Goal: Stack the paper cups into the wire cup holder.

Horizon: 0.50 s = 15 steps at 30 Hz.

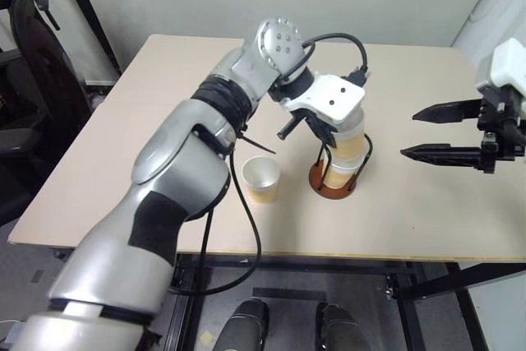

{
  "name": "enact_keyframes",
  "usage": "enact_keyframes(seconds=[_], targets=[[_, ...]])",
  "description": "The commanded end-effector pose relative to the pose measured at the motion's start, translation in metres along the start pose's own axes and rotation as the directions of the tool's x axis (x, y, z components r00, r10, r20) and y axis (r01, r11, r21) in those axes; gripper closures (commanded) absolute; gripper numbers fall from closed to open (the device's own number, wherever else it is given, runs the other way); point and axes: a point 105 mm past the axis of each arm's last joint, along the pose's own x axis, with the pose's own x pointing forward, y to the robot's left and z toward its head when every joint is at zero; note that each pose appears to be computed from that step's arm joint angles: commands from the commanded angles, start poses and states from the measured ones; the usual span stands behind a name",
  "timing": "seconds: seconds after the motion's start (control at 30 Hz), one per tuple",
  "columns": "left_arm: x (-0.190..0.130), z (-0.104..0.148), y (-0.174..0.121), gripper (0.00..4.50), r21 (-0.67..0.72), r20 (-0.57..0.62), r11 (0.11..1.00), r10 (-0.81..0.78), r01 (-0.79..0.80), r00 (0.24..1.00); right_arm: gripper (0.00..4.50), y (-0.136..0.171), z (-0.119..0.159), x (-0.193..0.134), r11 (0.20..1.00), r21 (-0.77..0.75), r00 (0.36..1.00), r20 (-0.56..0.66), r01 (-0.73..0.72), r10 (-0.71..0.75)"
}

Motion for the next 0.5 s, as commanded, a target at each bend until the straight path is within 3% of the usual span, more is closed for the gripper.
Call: enact_keyframes(seconds=[0.03,0.27,0.4,0.5], targets=[[-0.002,0.008,0.003,3.89,0.001,0.035,1.0,-0.003,0.003,0.999,1.11,-0.002,0.01,-0.01,0.998,-0.039,0.999,0.023,0.04,-0.039],[-0.007,0.009,0.003,1.29,-0.036,0.053,0.999,0.002,0.0,0.999,1.11,-0.007,0.012,-0.013,0.997,-0.05,0.998,0.024,0.055,-0.054],[-0.022,0.011,0.006,0.02,-0.07,0.087,0.996,0.056,-0.049,0.995,1.11,-0.01,0.015,-0.012,0.996,-0.061,0.997,0.038,0.063,-0.06],[-0.05,0.014,0.01,0.02,-0.13,0.155,0.982,0.156,-0.137,0.975,1.11,-0.012,0.018,-0.011,0.996,-0.07,0.997,0.049,0.06,-0.057]])
